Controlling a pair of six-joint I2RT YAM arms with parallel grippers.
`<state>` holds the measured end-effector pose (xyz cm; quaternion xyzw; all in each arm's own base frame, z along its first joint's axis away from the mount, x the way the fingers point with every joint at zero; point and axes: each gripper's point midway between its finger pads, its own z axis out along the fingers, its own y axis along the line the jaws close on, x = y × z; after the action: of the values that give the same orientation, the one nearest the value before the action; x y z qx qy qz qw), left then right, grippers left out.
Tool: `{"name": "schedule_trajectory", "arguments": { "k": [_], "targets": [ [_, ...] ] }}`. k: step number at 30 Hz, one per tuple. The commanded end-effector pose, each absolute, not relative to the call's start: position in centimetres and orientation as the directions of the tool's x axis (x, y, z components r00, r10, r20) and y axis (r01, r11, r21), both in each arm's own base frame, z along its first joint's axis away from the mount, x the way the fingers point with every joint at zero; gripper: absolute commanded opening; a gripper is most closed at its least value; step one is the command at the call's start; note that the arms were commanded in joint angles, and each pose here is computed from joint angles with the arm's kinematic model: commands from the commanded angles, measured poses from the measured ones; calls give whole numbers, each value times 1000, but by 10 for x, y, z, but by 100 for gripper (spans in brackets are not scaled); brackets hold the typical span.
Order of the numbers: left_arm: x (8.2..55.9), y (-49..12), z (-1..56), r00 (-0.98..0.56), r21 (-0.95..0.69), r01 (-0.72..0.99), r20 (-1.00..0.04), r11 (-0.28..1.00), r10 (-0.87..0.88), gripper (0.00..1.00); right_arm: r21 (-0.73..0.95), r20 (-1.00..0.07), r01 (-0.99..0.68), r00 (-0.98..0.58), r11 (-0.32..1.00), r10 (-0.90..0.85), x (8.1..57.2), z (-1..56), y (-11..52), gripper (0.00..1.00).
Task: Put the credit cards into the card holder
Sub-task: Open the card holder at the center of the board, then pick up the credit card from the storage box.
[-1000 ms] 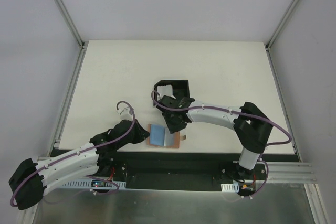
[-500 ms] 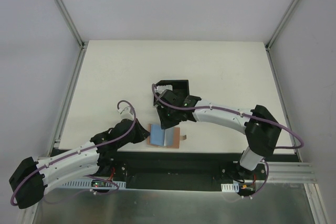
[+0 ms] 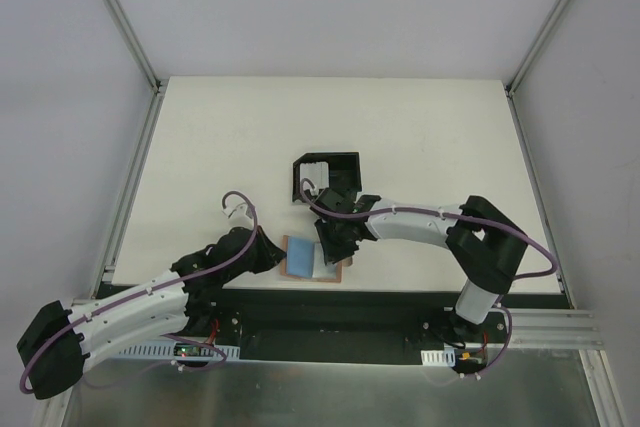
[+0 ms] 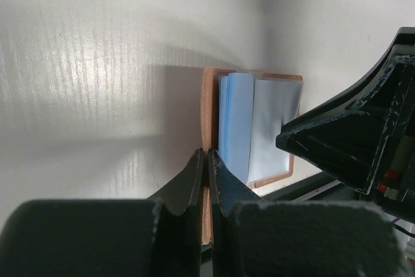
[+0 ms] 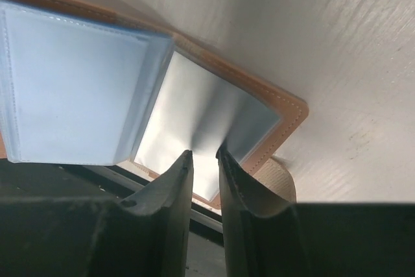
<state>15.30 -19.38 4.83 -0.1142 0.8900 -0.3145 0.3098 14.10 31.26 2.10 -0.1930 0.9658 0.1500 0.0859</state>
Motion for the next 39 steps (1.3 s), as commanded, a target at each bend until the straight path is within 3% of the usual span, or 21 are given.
{"name": "schedule_trajectory", "arguments": {
  "k": [1,10,23,32,39],
  "targets": [
    [155,-189,44,-766,-629,-32,-483,777,-423,0,235,-197,-372,-923,898,-330,141,7,309,25],
    [153,-185,35,-755,-654,-74,-457,753,-471,0,242,-274,-401,-902,884,-334,156,33,316,24],
    [162,-191,54,-734,-667,-45,-483,744,-477,0,403,-419,-431,-871,808,-256,191,103,346,36],
    [165,-201,65,-756,-639,6,-506,769,-415,0,400,-588,-393,-803,828,-98,242,165,321,54],
    [170,-200,68,-742,-633,6,-521,774,-421,0,417,-594,-337,-804,844,-27,292,175,307,68]
  ]
}}
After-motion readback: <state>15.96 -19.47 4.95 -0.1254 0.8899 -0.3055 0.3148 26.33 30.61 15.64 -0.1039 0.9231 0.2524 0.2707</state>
